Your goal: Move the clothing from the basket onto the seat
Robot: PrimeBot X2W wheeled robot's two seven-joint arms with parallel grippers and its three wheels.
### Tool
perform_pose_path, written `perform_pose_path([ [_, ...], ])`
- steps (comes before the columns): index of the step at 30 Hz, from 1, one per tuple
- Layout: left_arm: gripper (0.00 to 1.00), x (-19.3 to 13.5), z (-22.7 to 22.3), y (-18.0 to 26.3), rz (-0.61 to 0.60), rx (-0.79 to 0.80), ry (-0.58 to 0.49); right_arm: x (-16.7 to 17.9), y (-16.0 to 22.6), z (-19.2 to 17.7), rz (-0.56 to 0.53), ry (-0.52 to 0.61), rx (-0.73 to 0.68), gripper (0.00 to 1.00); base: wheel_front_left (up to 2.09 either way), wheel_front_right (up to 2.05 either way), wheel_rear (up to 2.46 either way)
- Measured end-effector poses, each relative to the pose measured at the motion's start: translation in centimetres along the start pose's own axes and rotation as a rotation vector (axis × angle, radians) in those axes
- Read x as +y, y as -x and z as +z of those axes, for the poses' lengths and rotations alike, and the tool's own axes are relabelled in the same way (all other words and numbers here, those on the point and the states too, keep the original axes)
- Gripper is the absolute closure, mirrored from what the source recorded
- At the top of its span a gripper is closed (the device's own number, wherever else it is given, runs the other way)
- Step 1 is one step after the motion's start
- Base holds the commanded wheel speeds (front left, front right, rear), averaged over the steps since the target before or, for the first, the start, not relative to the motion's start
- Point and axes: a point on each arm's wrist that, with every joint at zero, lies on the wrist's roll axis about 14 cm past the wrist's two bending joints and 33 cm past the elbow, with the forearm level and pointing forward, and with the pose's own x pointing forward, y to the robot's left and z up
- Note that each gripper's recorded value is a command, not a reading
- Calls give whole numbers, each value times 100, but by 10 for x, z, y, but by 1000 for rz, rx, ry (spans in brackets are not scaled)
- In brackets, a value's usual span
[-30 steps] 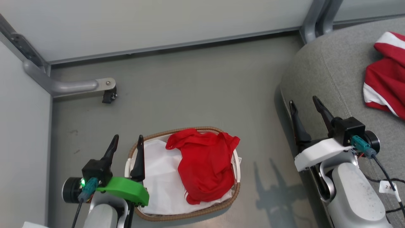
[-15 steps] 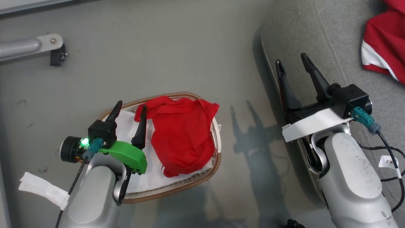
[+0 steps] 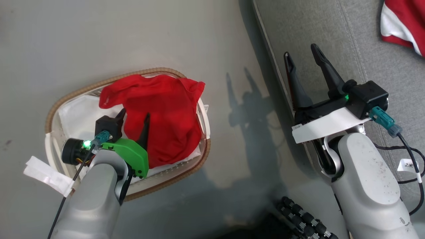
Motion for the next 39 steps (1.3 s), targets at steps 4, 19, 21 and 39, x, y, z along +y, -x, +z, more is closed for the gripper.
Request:
perform_pose_path([
  [4, 0, -8, -37, -7, -22, 109, 36, -7, 1, -20, -18, -7, 52, 0, 0, 0, 0],
  [19, 0, -22, -98, -5, -61, 382, 108, -9, -9, -37, -17, 3, 80, 0, 0, 0, 0],
  [21, 31, -23, -101, -4, -65, 405, 110, -8, -11, -37, -14, 4, 78, 0, 0, 0, 0],
  [39, 100, -16, -60, 5, -41, 252, 93, -2, -8, -13, -4, -13, 29, 0, 0, 0, 0],
])
